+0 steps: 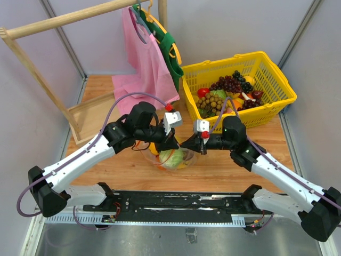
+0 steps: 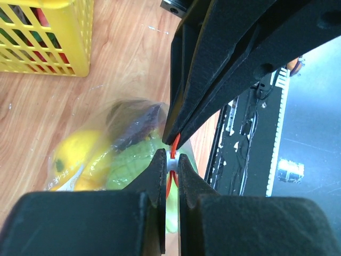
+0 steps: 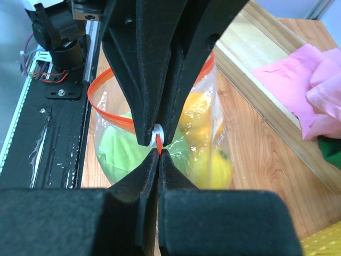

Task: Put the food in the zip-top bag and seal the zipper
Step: Zip the zipper food storage bag at the center of the board, then place the zipper food storage bag at the center of the board.

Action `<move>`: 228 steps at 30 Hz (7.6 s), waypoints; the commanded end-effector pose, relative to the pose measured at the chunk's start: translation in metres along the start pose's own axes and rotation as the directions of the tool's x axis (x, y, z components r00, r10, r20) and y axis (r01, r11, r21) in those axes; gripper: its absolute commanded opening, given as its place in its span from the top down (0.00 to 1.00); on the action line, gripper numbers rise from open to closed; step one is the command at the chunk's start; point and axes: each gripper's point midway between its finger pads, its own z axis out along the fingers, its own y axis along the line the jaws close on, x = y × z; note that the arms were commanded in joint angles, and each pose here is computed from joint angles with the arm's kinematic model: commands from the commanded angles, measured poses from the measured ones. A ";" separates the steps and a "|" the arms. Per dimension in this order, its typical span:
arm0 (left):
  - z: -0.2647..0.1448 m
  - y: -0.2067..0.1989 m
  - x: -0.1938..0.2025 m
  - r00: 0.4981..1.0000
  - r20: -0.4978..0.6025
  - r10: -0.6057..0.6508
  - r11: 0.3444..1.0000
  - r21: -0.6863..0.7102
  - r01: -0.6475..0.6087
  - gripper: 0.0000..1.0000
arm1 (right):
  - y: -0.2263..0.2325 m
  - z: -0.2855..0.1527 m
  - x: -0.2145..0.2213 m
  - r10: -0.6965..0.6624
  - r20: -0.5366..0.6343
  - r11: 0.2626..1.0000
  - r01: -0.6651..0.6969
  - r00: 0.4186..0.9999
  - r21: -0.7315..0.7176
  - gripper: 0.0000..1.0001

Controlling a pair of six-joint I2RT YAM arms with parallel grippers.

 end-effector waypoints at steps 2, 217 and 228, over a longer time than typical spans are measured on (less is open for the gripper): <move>-0.008 0.003 0.015 0.999 -0.043 -0.022 0.999 -0.051 0.020 1.00 | -0.025 -0.010 -0.027 -0.009 0.085 0.984 -0.007 0.996 0.177 0.99; -0.124 0.085 0.062 0.839 0.434 -0.329 0.366 -0.760 0.537 0.99 | -0.067 0.004 -0.015 0.044 -0.160 0.923 0.021 0.986 0.385 0.92; -0.122 0.133 0.086 0.722 0.530 -0.445 0.234 -0.709 0.665 1.00 | -0.098 -0.052 -0.026 0.084 -0.169 0.753 0.049 0.982 0.656 0.32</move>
